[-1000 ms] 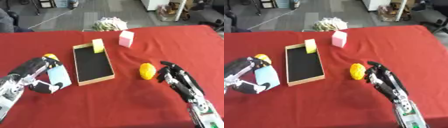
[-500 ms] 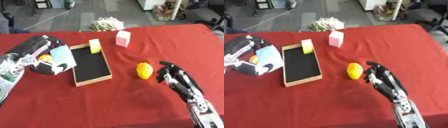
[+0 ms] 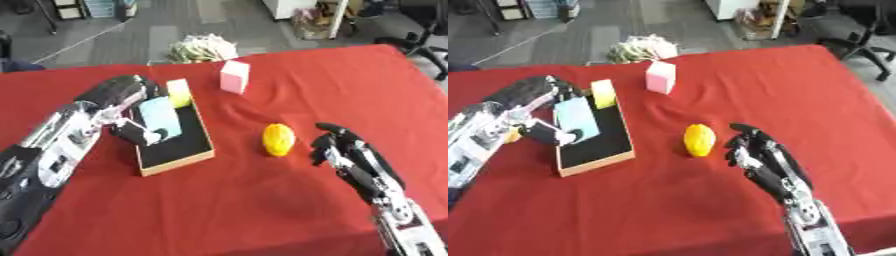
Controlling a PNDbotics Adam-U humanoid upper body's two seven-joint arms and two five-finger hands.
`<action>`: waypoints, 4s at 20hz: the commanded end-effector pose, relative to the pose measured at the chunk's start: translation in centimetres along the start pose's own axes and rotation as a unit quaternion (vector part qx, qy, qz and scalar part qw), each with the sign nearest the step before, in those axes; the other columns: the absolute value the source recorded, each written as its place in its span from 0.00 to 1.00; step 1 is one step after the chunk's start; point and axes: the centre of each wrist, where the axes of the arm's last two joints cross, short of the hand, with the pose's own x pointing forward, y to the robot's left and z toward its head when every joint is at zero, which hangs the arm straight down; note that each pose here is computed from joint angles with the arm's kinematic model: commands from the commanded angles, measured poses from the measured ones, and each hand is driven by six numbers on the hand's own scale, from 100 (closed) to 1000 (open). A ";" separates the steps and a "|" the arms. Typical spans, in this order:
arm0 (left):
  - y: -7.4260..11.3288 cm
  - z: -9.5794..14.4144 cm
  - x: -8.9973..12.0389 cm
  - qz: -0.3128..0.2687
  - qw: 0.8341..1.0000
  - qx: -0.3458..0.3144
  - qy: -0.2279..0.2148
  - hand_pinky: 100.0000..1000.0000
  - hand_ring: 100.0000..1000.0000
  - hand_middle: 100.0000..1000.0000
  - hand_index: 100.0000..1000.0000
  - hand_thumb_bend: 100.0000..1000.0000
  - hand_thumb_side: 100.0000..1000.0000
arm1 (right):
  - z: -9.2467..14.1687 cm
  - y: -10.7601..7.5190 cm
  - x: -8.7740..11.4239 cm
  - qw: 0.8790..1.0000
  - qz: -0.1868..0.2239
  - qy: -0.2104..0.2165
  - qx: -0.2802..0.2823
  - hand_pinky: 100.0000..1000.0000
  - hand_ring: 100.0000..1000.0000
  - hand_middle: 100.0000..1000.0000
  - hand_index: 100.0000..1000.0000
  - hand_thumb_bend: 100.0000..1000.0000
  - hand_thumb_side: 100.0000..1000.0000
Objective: Pick up objects on the table and place them in the box.
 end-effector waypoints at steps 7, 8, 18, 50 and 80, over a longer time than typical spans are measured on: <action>-1.0 -1.9 0.8 0.004 1.000 -0.009 -0.017 0.68 0.49 0.48 0.78 0.27 0.14 | -0.4 -0.2 0.5 1.000 0.005 -0.011 0.004 0.45 0.50 0.52 0.84 0.00 0.40; -1.3 -2.0 0.8 0.006 1.000 -0.015 -0.018 0.69 0.50 0.49 0.79 0.27 0.16 | -0.5 -0.2 0.5 1.000 0.005 -0.012 0.004 0.45 0.50 0.52 0.84 0.00 0.40; -1.8 -2.1 0.3 0.018 0.999 -0.028 -0.037 0.76 0.62 0.63 0.89 0.31 0.51 | -0.7 -0.2 0.7 1.000 0.004 -0.016 0.006 0.45 0.50 0.52 0.84 0.00 0.40; 5.9 6.6 -14.6 -0.050 0.983 -0.009 0.174 0.81 0.71 0.72 0.92 0.54 0.36 | -0.3 -0.6 0.4 1.000 0.012 -0.007 -0.002 0.45 0.50 0.52 0.84 0.00 0.40; 1.0 5.0 -17.5 0.004 0.965 -0.060 0.254 0.52 0.37 0.36 0.64 0.03 0.17 | -0.8 -0.6 0.6 1.000 0.011 -0.015 0.001 0.45 0.50 0.52 0.84 0.00 0.39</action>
